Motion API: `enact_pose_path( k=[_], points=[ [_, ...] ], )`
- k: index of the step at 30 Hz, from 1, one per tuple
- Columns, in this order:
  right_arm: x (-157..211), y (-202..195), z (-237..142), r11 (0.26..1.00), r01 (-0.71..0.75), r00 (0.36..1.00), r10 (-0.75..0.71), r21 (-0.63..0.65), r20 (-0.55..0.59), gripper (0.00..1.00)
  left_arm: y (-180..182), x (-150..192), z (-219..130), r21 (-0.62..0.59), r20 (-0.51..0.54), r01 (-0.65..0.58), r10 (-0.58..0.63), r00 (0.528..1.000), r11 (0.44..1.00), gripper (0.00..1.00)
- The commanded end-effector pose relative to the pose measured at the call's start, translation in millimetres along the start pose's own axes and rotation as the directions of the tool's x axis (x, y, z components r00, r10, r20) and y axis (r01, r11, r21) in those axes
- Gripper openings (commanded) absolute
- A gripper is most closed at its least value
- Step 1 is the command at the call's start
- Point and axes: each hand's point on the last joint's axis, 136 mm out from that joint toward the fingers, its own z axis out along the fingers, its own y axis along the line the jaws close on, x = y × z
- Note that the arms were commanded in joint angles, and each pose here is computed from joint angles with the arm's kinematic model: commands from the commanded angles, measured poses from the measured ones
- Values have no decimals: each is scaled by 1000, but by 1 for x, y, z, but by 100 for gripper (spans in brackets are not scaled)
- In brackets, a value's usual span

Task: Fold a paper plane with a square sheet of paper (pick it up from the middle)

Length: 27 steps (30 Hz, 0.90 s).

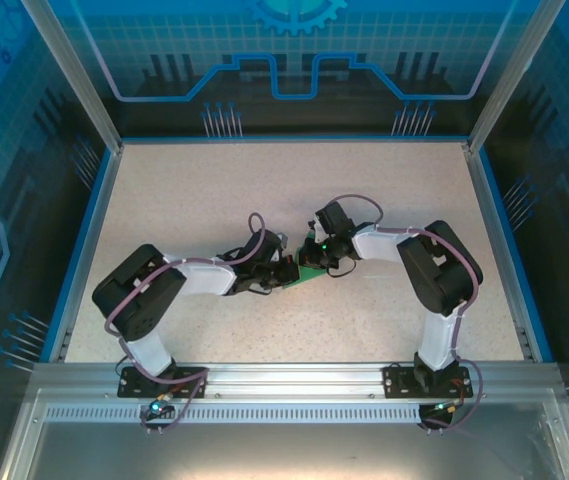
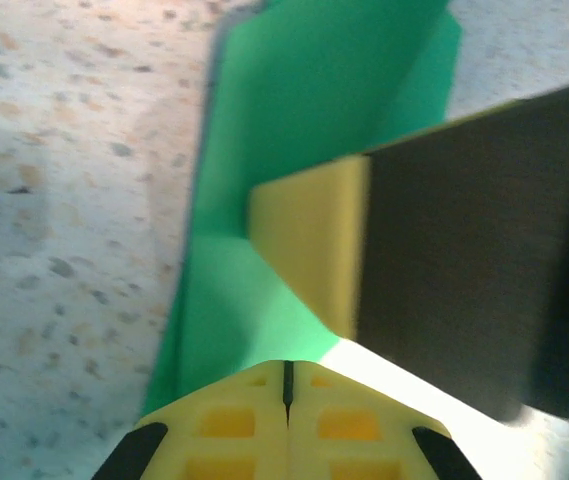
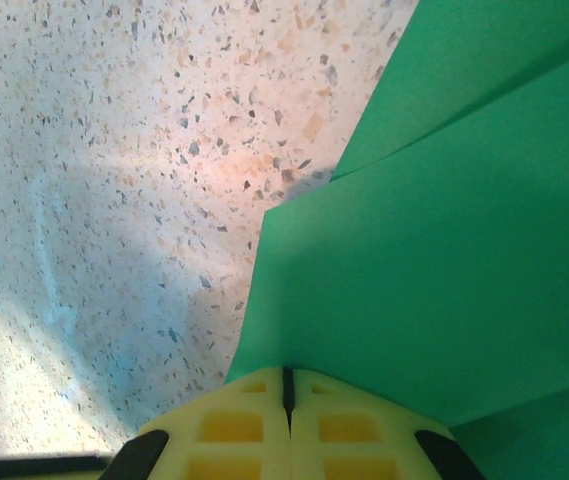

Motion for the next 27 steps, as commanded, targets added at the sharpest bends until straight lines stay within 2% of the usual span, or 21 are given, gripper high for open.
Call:
enact_pose_path(
  k=[1,9,14,27],
  points=[
    [22,-49,15,988,-60,996,68,143,-51,6,-20,3,-13,70,-26,-3,4,1000,998,4],
    [25,-55,19,982,-73,994,85,172,-68,5,-2,20,-2,27,-100,24,-21,995,999,12],
    [27,-60,20,977,-75,993,92,198,-76,5,14,20,-2,-55,-92,11,-16,996,998,19],
    [30,-67,22,971,-84,991,105,223,-85,4,38,13,3,-146,-34,35,-41,999,989,17]
  ],
)
